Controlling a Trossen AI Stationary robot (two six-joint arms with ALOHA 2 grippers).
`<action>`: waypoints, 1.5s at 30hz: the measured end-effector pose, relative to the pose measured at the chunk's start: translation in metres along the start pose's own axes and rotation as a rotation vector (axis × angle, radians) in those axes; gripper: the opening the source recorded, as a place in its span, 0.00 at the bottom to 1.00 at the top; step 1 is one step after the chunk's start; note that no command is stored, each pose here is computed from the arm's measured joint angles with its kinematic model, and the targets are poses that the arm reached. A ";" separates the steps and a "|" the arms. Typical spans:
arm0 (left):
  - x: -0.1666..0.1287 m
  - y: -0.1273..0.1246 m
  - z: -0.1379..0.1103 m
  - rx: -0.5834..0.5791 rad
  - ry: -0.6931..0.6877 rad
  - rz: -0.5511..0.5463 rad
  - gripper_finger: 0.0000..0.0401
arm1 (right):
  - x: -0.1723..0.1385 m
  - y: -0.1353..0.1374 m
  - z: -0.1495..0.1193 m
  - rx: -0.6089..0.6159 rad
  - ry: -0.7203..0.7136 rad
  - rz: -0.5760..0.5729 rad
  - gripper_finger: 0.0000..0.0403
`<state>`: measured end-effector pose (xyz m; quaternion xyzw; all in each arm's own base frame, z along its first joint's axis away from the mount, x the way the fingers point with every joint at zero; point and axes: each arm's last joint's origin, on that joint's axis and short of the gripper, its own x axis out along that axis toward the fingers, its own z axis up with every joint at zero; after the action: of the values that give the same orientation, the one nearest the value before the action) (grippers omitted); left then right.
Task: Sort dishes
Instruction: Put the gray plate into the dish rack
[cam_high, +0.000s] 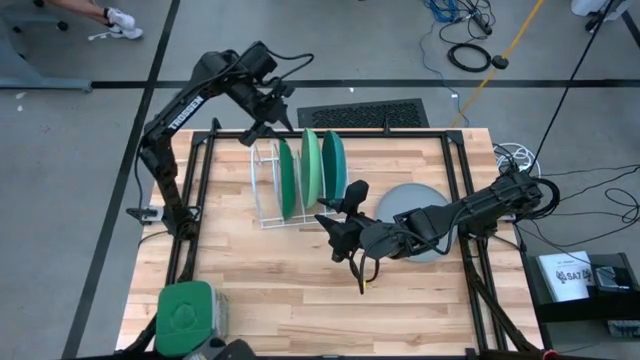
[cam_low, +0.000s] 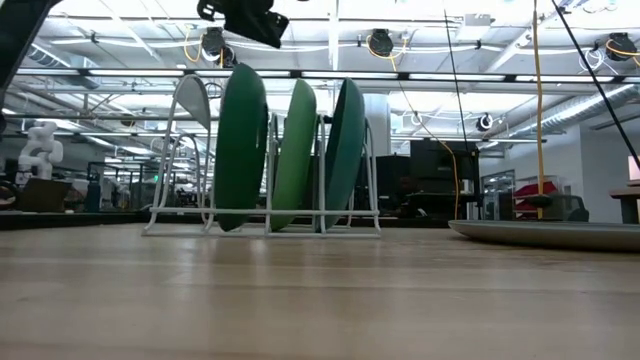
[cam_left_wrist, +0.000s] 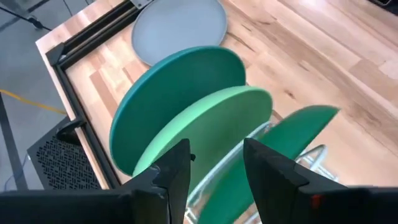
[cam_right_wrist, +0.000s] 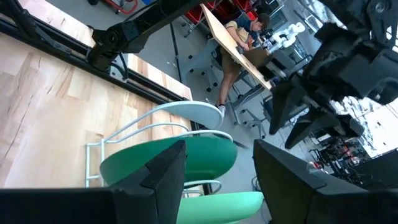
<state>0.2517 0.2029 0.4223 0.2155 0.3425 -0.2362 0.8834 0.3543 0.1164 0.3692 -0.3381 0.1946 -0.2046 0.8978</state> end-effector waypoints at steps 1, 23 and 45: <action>-0.001 -0.002 0.002 0.001 0.002 0.001 0.37 | 0.000 0.000 0.000 -0.001 -0.001 0.001 0.45; -0.045 -0.094 0.121 0.060 -0.183 0.293 0.37 | -0.048 0.005 -0.065 0.192 0.567 0.312 0.45; -0.034 -0.147 0.167 0.052 -0.249 0.268 0.37 | -0.071 0.109 -0.193 0.403 1.068 0.541 0.45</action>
<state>0.2303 0.0042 0.5265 0.2510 0.1923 -0.1502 0.9367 0.2261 0.1253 0.1753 0.0477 0.6521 -0.1435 0.7429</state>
